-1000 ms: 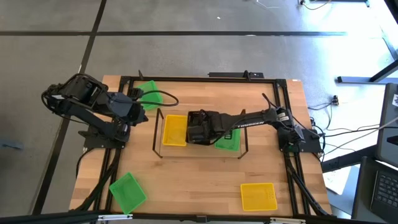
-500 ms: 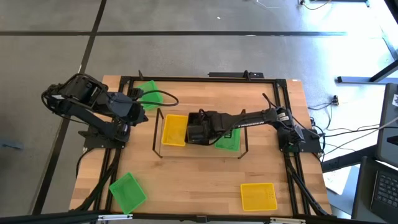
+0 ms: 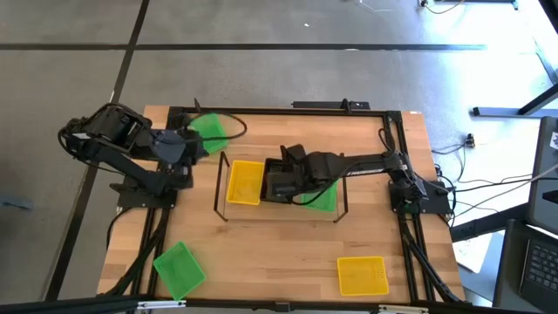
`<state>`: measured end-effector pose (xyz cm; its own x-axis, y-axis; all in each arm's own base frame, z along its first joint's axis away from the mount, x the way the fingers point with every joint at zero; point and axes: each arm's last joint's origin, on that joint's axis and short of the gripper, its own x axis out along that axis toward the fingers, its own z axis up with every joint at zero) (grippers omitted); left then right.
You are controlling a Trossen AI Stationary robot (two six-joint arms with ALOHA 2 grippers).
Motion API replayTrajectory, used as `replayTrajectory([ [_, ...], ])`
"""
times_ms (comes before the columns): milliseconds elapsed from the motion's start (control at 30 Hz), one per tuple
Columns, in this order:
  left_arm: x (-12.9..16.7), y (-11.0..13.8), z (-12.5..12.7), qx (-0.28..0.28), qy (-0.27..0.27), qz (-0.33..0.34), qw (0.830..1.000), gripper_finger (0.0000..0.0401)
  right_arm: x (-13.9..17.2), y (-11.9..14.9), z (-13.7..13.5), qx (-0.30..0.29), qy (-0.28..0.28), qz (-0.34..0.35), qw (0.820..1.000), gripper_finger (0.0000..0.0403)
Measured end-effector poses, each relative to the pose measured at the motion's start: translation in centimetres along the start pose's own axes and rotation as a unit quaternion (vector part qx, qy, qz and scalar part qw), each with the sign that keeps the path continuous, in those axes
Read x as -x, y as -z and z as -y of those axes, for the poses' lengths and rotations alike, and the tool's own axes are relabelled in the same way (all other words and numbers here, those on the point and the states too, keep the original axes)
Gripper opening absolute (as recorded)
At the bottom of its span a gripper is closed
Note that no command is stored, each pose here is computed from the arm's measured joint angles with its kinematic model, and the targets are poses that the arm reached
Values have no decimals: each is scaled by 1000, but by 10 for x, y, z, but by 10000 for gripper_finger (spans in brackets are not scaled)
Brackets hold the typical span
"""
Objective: Stack baskets on shelf by color
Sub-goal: Stack the top green bin on top of the green bin on the shelf
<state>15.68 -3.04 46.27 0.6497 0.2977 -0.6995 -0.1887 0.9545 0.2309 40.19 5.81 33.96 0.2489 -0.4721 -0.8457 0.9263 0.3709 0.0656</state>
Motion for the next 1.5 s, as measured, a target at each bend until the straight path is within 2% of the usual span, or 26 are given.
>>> replayTrajectory([
  [200,-2,6,-7,62,-119,0,991,0,10,-14,3,141,-11,21,990,69],
  [333,-10,8,-6,47,-195,7,980,0,8,-24,8,215,-4,22,976,69],
  [500,-20,12,-5,15,-259,4,966,0,26,-39,24,252,-16,39,967,69],
  [667,-36,17,-6,28,-275,-22,961,0,60,-50,47,273,-35,80,958,61],
  [833,-45,20,-13,95,-296,-28,950,0,95,-61,78,268,-66,110,955,54],
  [1000,-46,23,-22,152,-284,-37,946,0,127,-71,112,271,-91,144,947,44],
  [1133,-49,23,-29,195,-278,-51,939,0,146,-76,136,290,-105,166,937,28],
  [1267,-51,24,-34,210,-280,-59,935,0,161,-82,161,305,-111,188,927,5],
  [1500,-55,27,-50,249,-290,-82,921,0,178,-92,198,293,-115,215,925,11],
])
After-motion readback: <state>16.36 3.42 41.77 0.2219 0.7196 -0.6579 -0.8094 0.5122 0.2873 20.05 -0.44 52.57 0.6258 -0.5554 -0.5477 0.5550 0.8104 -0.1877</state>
